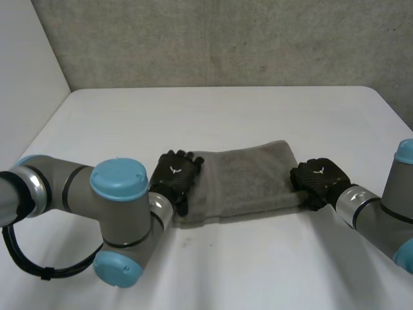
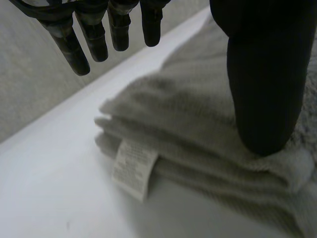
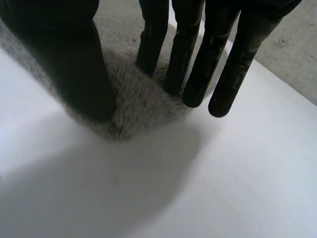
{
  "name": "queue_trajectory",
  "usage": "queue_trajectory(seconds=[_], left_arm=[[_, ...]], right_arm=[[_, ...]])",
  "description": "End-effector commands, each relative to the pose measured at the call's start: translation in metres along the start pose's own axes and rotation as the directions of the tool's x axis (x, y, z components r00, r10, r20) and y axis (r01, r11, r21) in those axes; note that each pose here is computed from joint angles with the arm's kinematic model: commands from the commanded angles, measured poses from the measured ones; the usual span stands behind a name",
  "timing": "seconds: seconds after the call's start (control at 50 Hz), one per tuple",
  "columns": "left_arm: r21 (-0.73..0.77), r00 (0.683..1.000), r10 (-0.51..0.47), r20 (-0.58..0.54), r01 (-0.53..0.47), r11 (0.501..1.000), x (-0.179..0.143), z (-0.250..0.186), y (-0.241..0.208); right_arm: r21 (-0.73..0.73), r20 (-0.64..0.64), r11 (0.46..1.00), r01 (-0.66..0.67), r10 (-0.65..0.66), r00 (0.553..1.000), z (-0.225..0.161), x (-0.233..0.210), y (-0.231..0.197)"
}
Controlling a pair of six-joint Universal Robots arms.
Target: Fold the towel.
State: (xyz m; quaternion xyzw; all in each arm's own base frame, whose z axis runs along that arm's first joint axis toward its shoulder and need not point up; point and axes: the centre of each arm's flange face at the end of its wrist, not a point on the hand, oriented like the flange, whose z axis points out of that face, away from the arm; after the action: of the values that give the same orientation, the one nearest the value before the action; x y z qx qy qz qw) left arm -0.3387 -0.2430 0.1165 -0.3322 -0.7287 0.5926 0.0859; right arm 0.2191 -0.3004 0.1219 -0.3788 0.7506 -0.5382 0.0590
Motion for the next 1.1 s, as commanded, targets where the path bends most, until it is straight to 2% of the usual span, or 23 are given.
queue_trajectory(seconds=[0.02, 0.12, 0.16, 0.22, 0.26, 0.28, 0.32, 0.38, 0.42, 0.44, 0.48, 0.58, 0.66, 0.7, 0.72, 0.76, 0.78, 0.82, 0.88, 0.98, 1.0, 1.04, 1.1], left_arm=[[-0.003, 1.000, 0.006, -0.009, -0.006, 1.000, 0.000, -0.013, -0.005], [0.051, 1.000, 0.002, 0.009, -0.002, 0.999, -0.007, -0.025, -0.027], [0.075, 1.000, -0.003, 0.018, 0.001, 0.997, -0.011, -0.029, -0.037], [0.109, 0.999, -0.014, 0.048, 0.009, 0.994, -0.021, -0.037, -0.051], [0.116, 0.992, -0.032, 0.123, 0.018, 0.993, -0.040, -0.045, -0.060], [0.116, 0.992, -0.032, 0.124, 0.018, 0.993, -0.040, -0.045, -0.060], [0.105, 0.963, -0.058, 0.262, 0.031, 0.994, -0.077, -0.052, -0.063], [0.101, 0.946, -0.068, 0.316, 0.037, 0.994, -0.093, -0.056, -0.062], [0.103, 0.925, -0.083, 0.371, 0.047, 0.994, -0.113, -0.062, -0.061], [0.103, 0.925, -0.083, 0.371, 0.048, 0.994, -0.113, -0.062, -0.061], [0.102, 0.930, -0.083, 0.358, 0.050, 0.994, -0.119, -0.064, -0.060], [0.114, 0.948, -0.083, 0.306, 0.050, 0.992, -0.115, -0.063, -0.061], [0.128, 0.958, -0.081, 0.274, 0.047, 0.991, -0.110, -0.061, -0.063], [0.146, 0.963, -0.080, 0.257, 0.043, 0.988, -0.105, -0.059, -0.068], [0.146, 0.963, -0.080, 0.256, 0.043, 0.988, -0.105, -0.059, -0.068], [0.188, 0.977, -0.072, 0.202, 0.033, 0.982, -0.086, -0.055, -0.080], [0.188, 0.977, -0.072, 0.202, 0.033, 0.982, -0.086, -0.055, -0.080], [0.222, 0.986, -0.065, 0.154, 0.030, 0.975, -0.067, -0.051, -0.091], [0.237, 0.988, -0.073, 0.139, 0.039, 0.971, -0.061, -0.048, -0.095], [0.245, 0.987, -0.144, 0.077, 0.121, 0.962, -0.042, -0.033, -0.095], [0.245, 0.987, -0.144, 0.076, 0.122, 0.962, -0.042, -0.032, -0.095], [0.211, 0.982, -0.183, 0.047, 0.170, 0.963, -0.026, -0.026, -0.085], [0.183, 0.979, -0.199, 0.051, 0.187, 0.965, -0.022, -0.024, -0.076]], right_arm=[[0.026, -0.036, 0.998, 0.050, -0.049, 0.998, 0.007, 0.006, -0.010], [0.082, -0.121, 0.991, 0.102, -0.092, 0.988, 0.008, 0.018, -0.039], [0.190, -0.109, 0.967, 0.171, -0.153, 0.982, 0.008, -0.007, -0.079], [0.248, -0.075, 0.948, 0.199, -0.186, 0.980, 0.007, -0.028, -0.098], [0.350, -0.024, 0.903, 0.251, -0.259, 0.966, 0.001, -0.068, -0.129], [0.350, -0.024, 0.902, 0.251, -0.259, 0.966, 0.001, -0.068, -0.129], [0.413, 0.025, 0.856, 0.310, -0.351, 0.936, -0.001, -0.106, -0.141], [0.432, 0.058, 0.836, 0.339, -0.401, 0.914, -0.003, -0.129, -0.140], [0.452, 0.148, 0.807, 0.380, -0.488, 0.860, -0.007, -0.177, -0.125], [0.452, 0.148, 0.807, 0.381, -0.489, 0.860, -0.007, -0.178, -0.125], [0.430, 0.239, 0.793, 0.432, -0.561, 0.793, -0.013, -0.215, -0.097], [0.364, 0.308, 0.799, 0.478, -0.588, 0.748, -0.018, -0.226, -0.070], [0.351, 0.322, 0.818, 0.456, -0.563, 0.761, -0.026, -0.222, -0.071], [0.348, 0.311, 0.853, 0.389, -0.497, 0.810, -0.034, -0.207, -0.086], [0.348, 0.310, 0.853, 0.389, -0.496, 0.811, -0.034, -0.207, -0.086], [0.325, 0.294, 0.900, 0.291, -0.388, 0.873, -0.038, -0.183, -0.099], [0.325, 0.293, 0.900, 0.291, -0.388, 0.874, -0.038, -0.183, -0.099], [0.316, 0.268, 0.929, 0.194, -0.284, 0.921, -0.044, -0.161, -0.111], [0.312, 0.255, 0.938, 0.153, -0.238, 0.937, -0.046, -0.151, -0.116], [0.253, 0.211, 0.967, -0.025, -0.030, 0.977, -0.039, -0.109, -0.117], [0.253, 0.211, 0.967, -0.026, -0.029, 0.977, -0.039, -0.109, -0.117], [0.234, 0.194, 0.964, -0.130, 0.085, 0.977, -0.032, -0.090, -0.119], [0.229, 0.195, 0.958, -0.175, 0.130, 0.972, -0.028, -0.082, -0.119]])
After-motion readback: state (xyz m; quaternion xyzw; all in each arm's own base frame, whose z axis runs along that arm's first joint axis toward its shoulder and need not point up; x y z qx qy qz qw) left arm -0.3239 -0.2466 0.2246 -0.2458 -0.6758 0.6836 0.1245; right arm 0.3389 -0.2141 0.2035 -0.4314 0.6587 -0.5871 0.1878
